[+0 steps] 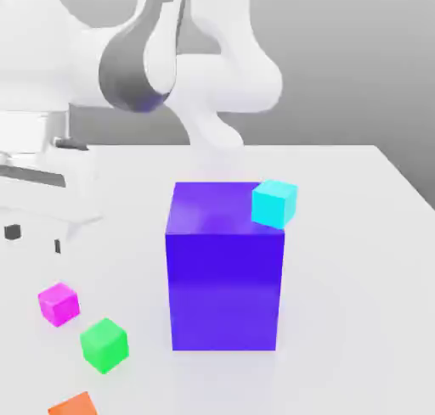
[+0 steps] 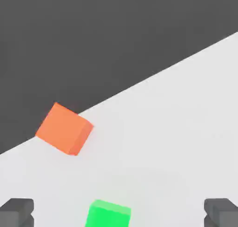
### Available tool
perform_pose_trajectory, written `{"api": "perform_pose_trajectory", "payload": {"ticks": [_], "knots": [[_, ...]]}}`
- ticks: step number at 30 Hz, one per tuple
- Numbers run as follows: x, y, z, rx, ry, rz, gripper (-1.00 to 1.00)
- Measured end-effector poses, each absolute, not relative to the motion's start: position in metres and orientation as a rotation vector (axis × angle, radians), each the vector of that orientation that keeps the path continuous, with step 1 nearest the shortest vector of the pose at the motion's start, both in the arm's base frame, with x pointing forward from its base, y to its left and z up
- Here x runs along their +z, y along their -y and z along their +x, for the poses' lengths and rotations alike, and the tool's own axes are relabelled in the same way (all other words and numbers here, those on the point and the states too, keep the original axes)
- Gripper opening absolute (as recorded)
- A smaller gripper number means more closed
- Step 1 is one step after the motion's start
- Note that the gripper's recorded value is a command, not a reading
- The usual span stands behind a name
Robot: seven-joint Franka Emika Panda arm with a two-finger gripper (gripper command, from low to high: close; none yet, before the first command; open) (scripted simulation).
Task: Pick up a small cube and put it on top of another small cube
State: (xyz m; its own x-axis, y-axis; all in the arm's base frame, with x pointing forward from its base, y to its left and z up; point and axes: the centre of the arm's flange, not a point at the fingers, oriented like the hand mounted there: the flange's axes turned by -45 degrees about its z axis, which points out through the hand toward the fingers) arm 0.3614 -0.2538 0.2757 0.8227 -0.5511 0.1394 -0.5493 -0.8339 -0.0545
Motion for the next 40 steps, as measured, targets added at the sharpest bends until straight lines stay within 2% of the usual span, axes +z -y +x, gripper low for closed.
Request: {"api": "perform_pose_trajectory", "payload": {"ticks": [4,10,11,18,24,31,33,37,38,40], "knots": [[0.205,0.275,0.308,-0.043,-1.055,-2.957,0.0],[0.138,0.277,0.297,-0.001,-1.075,-2.956,0.0],[0.13,0.276,0.297,0.0,-1.076,-2.954,-1.0],[0.13,0.276,0.296,0.001,-1.076,-2.953,-1.0],[0.185,0.276,0.297,-0.001,-1.075,-2.952,-1.0],[0.234,0.184,0.382,0.0,-0.924,-2.994,-1.0],[0.231,0.17,0.392,0.0,-0.914,-3.003,-1.0],[0.19,0.174,0.392,-0.001,-0.942,-2.996,-1.0],[0.182,0.174,0.391,-0.001,-0.943,-2.996,1.0],[0.182,0.174,0.391,-0.001,-0.943,-2.996,1.0]]}}
